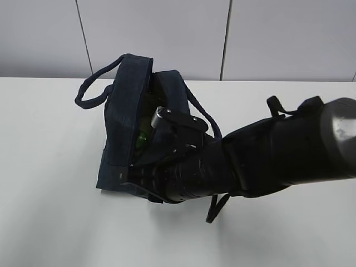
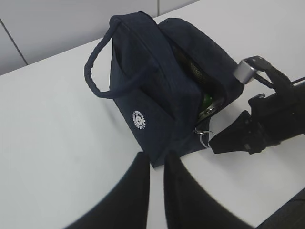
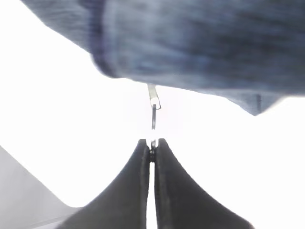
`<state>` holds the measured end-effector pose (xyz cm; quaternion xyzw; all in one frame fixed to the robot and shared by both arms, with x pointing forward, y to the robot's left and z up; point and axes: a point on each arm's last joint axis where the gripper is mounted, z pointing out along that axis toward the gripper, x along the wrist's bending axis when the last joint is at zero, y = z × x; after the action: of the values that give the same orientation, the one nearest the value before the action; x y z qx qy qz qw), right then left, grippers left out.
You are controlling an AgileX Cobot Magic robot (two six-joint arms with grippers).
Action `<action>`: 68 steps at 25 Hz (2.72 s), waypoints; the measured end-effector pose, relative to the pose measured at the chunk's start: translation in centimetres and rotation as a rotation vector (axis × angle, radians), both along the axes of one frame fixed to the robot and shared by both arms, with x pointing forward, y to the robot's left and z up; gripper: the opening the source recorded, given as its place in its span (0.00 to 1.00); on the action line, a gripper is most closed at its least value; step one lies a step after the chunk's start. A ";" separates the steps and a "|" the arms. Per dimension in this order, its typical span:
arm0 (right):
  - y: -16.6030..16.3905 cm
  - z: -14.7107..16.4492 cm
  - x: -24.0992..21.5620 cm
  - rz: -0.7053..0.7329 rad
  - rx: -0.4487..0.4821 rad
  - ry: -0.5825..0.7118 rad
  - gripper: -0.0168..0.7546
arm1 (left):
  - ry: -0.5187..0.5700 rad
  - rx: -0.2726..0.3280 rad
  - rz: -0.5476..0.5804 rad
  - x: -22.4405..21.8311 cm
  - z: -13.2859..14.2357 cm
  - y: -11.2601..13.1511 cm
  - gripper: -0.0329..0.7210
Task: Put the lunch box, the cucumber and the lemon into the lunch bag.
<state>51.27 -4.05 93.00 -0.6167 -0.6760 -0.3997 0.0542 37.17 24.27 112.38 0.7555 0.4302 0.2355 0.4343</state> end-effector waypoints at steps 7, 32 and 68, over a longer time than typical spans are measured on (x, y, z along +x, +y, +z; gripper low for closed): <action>-0.7 1.2 -1.3 0.026 0.033 0.000 0.02 | 0.000 0.000 0.000 0.0 0.0 0.0 0.11; -1.7 7.5 -2.7 0.087 0.111 -0.170 0.02 | 0.010 -0.028 -0.005 -0.1 0.0 -0.2 0.11; -2.5 11.4 -2.3 0.102 0.047 -0.395 0.02 | 0.260 -0.229 -0.038 3.4 -4.5 -2.7 0.12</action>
<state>48.94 -6.58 104.41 -0.4898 -0.6945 -0.5251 -0.0449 40.52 21.61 107.90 0.7332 0.4924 0.0766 0.4627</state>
